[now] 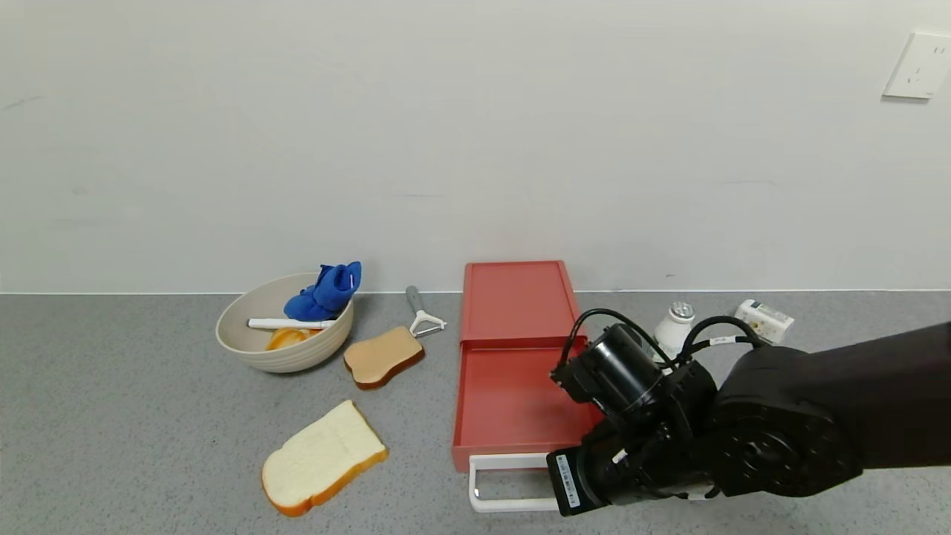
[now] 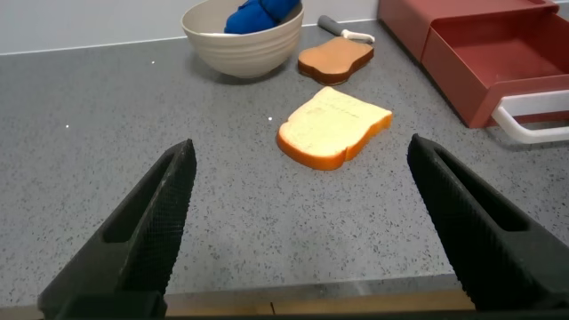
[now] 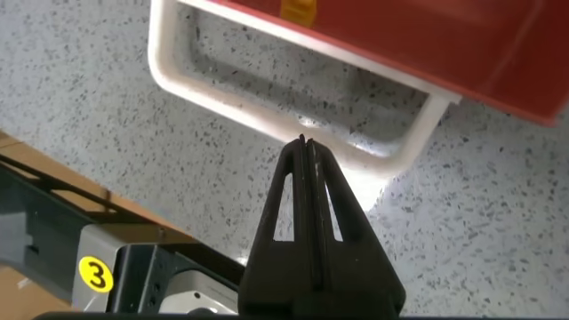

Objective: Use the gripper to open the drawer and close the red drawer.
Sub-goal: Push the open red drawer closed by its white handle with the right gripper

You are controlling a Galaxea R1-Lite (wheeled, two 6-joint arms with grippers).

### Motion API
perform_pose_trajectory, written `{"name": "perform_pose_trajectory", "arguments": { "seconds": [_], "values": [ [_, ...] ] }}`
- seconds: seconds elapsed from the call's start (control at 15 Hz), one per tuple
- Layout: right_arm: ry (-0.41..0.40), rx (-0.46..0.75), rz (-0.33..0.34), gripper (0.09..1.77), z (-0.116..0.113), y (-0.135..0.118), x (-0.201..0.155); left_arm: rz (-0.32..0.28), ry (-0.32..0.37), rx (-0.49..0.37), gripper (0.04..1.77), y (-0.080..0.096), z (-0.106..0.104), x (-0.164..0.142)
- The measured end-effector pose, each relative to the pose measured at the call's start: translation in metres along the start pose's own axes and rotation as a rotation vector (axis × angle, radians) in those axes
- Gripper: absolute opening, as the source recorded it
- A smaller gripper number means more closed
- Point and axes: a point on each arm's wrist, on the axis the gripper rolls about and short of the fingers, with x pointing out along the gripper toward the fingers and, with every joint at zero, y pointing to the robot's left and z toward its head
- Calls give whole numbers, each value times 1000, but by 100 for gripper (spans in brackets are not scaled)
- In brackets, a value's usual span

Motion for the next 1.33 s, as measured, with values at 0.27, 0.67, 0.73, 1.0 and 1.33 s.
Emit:
{"name": "perform_pose_trajectory", "arguments": {
  "seconds": [0.27, 0.67, 0.73, 1.0, 1.33],
  "values": [
    [1, 7, -46, 11, 5, -1, 17, 0, 0, 0, 172, 0, 0, 0],
    [8, 16, -55, 11, 13, -2, 31, 0, -1, 0, 172, 0, 0, 0],
    [2, 19, -55, 11, 15, -3, 32, 0, 0, 0, 172, 0, 0, 0],
    [-16, 29, -56, 11, 23, -4, 34, 0, 0, 0, 172, 0, 0, 0],
    [-52, 41, -49, 12, 38, -6, 38, 0, 0, 0, 172, 0, 0, 0]
  ]
}}
